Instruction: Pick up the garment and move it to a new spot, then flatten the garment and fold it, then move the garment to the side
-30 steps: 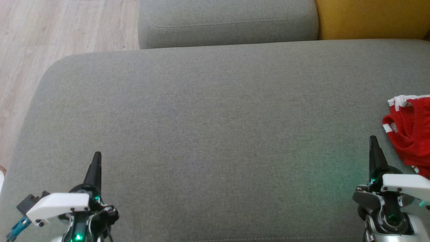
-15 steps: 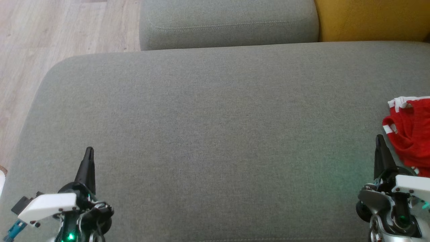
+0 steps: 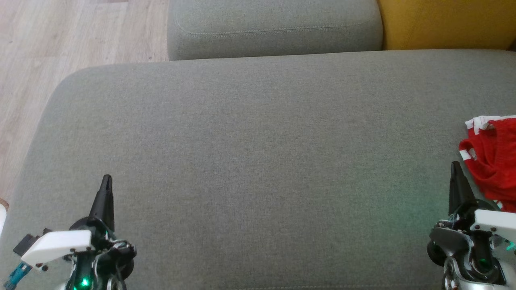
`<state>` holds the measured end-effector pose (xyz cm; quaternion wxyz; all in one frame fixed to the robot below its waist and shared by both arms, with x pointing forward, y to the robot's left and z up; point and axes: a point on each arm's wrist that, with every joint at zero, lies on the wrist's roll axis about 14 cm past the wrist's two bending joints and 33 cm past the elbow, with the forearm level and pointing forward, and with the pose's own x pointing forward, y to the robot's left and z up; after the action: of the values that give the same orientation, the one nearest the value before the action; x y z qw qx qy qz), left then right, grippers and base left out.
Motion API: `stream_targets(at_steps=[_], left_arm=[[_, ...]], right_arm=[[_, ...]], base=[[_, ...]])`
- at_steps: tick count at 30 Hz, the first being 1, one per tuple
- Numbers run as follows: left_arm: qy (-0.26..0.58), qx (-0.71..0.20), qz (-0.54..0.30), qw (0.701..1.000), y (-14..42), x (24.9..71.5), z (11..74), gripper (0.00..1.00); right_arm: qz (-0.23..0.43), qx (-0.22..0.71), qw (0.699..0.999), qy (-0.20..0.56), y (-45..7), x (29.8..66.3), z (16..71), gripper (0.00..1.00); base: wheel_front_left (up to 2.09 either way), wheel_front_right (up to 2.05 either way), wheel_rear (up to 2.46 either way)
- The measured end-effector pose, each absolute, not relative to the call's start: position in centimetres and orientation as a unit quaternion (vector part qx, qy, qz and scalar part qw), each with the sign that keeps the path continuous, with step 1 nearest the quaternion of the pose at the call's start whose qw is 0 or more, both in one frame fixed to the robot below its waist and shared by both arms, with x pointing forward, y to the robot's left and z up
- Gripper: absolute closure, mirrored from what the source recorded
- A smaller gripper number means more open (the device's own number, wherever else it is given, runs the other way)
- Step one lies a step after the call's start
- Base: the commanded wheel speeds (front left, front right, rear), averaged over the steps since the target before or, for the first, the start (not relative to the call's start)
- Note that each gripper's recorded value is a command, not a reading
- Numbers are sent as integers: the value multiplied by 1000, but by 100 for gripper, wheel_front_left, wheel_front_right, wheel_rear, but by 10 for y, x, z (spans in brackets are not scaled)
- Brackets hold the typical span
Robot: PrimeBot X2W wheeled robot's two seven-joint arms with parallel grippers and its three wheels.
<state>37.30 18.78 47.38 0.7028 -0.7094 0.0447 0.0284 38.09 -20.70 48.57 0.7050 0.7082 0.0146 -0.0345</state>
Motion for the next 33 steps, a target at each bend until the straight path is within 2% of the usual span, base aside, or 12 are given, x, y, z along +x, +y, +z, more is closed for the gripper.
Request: stream_targets(at_steps=[33], left_arm=[[44,-710,29,703,188,373,474,100]], right_arm=[[-34,708,705,15,-207,381,486,100]], base=[[0,0,0]])
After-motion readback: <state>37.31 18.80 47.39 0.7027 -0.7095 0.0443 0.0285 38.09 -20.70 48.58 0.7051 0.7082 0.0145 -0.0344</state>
